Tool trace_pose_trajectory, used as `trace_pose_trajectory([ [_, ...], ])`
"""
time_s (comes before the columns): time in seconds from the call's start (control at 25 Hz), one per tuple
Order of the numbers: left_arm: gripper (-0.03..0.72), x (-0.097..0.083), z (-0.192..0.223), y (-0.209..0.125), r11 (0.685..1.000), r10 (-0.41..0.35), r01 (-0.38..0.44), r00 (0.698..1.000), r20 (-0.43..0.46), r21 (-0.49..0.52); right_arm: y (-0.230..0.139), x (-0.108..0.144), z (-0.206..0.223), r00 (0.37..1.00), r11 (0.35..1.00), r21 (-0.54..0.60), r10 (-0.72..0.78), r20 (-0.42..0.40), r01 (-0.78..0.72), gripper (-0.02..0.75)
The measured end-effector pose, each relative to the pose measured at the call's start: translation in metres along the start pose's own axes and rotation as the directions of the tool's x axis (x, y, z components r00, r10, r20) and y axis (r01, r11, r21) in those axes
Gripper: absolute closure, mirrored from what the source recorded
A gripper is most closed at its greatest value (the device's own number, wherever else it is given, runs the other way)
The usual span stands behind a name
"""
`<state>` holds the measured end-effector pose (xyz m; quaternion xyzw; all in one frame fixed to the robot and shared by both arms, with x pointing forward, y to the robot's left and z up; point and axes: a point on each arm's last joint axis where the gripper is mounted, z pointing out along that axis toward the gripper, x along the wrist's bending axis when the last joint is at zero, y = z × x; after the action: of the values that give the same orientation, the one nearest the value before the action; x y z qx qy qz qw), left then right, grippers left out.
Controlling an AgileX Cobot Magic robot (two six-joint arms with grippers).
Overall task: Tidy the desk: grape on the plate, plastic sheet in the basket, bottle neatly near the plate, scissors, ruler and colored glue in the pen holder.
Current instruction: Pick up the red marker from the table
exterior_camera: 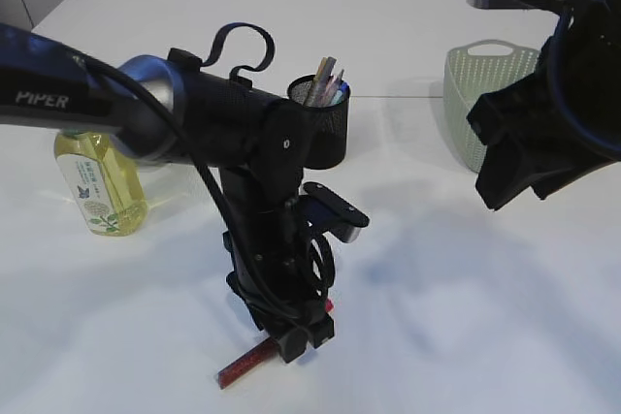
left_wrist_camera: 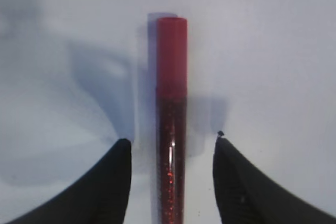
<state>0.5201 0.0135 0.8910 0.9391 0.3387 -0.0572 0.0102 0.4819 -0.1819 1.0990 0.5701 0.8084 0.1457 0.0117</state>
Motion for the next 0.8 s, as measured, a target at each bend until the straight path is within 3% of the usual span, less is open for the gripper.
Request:
trace_pose_trajectory([
  [0.24,0.319,-0.0123,0.0022,0.003,0.999,0.035,-0.035,0.999,-0.002,-0.006,0.0,-0.0002,0.0,1.0,1.0,0.0,-0.001,0.002,0.001,0.352],
  [0.8,0.378,-0.0118,0.001,0.0045,0.999,0.039,-0.039,0.999,-0.009,-0.016,0.0,-0.0002,0.0,1.0,1.0,0.0,-0.001,0.002,0.001,0.352],
])
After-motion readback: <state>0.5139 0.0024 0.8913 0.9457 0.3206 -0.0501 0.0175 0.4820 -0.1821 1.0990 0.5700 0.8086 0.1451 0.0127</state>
